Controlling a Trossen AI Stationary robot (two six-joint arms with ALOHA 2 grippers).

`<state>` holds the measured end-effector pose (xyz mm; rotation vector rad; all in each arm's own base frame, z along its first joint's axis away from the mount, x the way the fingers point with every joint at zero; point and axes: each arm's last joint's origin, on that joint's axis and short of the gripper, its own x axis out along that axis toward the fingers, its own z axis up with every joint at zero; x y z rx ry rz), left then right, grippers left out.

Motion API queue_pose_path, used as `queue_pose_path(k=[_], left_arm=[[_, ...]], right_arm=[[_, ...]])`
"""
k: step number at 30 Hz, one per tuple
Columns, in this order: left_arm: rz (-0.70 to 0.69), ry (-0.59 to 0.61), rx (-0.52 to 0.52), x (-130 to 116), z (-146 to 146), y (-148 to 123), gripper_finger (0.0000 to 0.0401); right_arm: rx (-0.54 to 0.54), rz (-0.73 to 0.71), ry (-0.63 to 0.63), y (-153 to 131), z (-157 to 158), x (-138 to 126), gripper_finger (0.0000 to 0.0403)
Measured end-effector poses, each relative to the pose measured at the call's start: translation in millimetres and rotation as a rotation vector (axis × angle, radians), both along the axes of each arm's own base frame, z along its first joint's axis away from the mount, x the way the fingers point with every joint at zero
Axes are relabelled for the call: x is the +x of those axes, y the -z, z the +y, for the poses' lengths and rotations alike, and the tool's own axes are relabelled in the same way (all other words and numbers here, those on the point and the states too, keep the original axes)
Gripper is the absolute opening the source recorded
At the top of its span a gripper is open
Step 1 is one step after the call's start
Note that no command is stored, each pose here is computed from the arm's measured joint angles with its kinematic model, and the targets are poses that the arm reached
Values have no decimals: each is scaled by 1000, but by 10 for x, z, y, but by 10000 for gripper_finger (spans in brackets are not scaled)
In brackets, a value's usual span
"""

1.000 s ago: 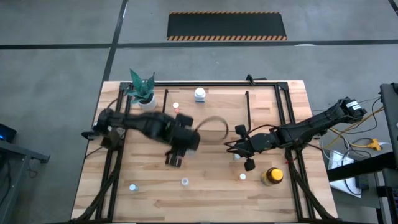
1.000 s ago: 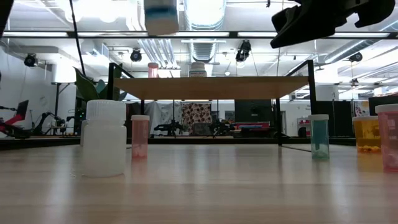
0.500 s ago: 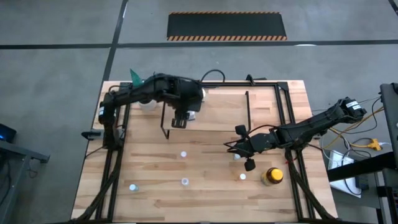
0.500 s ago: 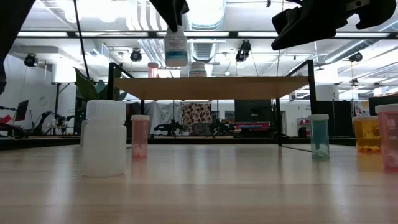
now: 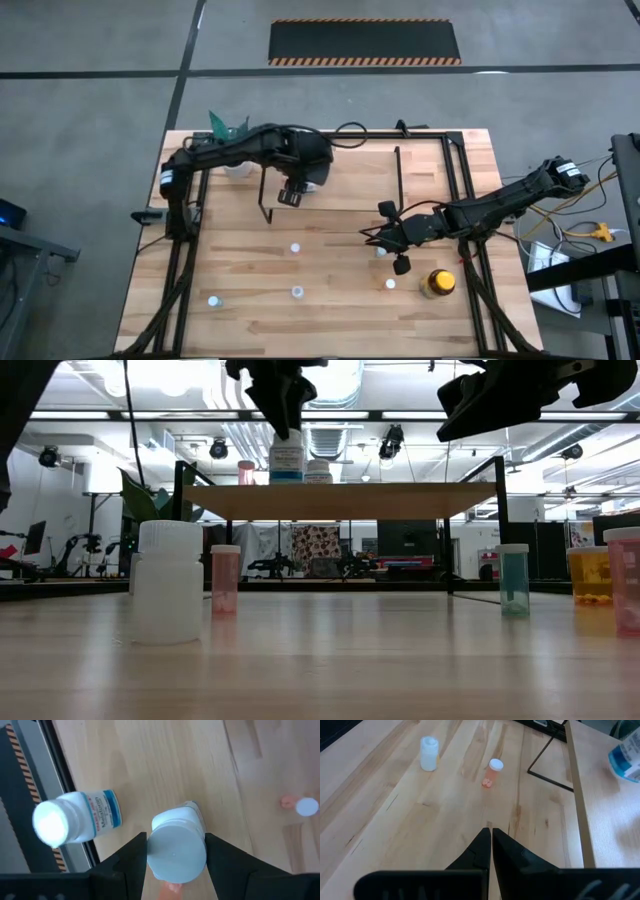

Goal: Pick and place medicine bottles onto shelf by color
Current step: Put the white medicine bottle on the shelf

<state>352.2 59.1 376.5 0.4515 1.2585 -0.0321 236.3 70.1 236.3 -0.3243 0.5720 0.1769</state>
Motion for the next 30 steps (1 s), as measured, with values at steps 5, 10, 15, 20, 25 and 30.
queue_pose_path(k=[5, 10, 15, 20, 25, 30], left_arm=[[18, 20, 6, 4, 1, 45, 160], [1, -23, 17, 18, 10, 47, 160], [-31, -38, 20, 43, 15, 36, 160], [-34, -14, 39, 54, 18, 33, 177], [-38, -1, 82, 65, 30, 25, 203], [-37, 2, 84, 66, 30, 25, 207]], right_arm=[[0, 1, 0, 2, -1, 0, 9], [-2, 9, 1, 8, -3, -5, 9], [1, 14, 4, 12, -3, -7, 9], [2, 14, 5, 12, -3, -7, 9], [2, 14, 5, 12, -3, -7, 9], [2, 14, 5, 12, -3, -7, 9]])
